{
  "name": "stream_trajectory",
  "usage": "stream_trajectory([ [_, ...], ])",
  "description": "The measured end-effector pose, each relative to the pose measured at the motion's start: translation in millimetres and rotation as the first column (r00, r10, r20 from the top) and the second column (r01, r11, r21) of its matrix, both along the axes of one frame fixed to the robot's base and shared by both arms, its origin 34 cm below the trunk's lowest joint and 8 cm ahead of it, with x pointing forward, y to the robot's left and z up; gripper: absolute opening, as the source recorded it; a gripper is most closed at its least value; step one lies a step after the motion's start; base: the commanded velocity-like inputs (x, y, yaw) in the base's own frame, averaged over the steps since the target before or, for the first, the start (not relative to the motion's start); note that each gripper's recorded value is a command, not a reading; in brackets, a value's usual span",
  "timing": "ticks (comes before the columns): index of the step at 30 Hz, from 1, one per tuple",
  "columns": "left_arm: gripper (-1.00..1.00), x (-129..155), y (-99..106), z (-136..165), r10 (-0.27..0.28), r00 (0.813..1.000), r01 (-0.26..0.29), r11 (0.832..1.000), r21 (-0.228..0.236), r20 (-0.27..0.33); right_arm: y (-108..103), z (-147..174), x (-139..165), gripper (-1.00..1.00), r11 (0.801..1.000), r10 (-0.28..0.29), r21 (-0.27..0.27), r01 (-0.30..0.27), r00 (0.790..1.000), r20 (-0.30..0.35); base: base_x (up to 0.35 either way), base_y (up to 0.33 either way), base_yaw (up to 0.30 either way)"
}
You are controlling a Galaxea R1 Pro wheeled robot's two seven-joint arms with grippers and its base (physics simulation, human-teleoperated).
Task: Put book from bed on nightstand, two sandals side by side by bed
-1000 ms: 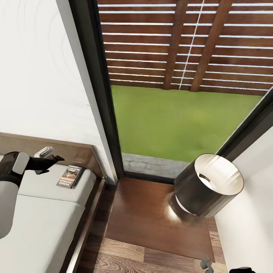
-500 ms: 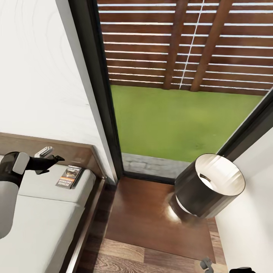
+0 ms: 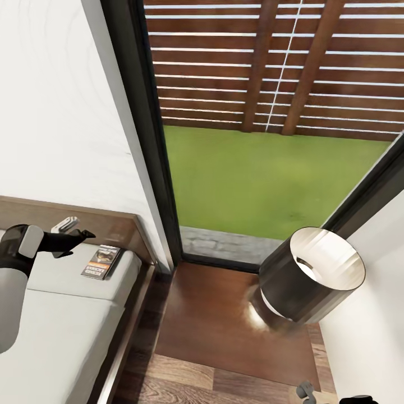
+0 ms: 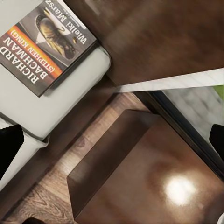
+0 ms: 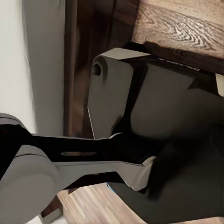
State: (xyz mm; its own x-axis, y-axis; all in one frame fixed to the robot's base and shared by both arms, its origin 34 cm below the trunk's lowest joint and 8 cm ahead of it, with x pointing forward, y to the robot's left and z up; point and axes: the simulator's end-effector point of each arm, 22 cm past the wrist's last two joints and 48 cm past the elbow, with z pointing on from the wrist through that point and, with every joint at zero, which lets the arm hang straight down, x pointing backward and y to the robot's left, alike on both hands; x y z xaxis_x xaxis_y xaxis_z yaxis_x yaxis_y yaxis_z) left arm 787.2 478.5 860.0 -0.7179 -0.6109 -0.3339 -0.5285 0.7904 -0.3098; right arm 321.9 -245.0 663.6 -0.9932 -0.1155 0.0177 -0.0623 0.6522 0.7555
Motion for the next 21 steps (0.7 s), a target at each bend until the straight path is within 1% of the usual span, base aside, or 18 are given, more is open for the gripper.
stream_trajectory([
  [14,1.0,-0.2,2.0,0.6,0.004,1.0,-0.004,1.0,-0.001,0.002,0.7,0.7,-0.3,1.0,1.0,-0.001,0.005,0.001,1.0,-0.002,0.0,0.0,0.0],
  [21,1.0,-1.3,2.1,-5.0,0.004,1.0,-0.004,1.0,-0.002,-0.007,0.4,-1.3,-3.0,1.0,1.0,0.0,0.003,0.0,1.0,-0.01,0.0,0.0,0.0],
])
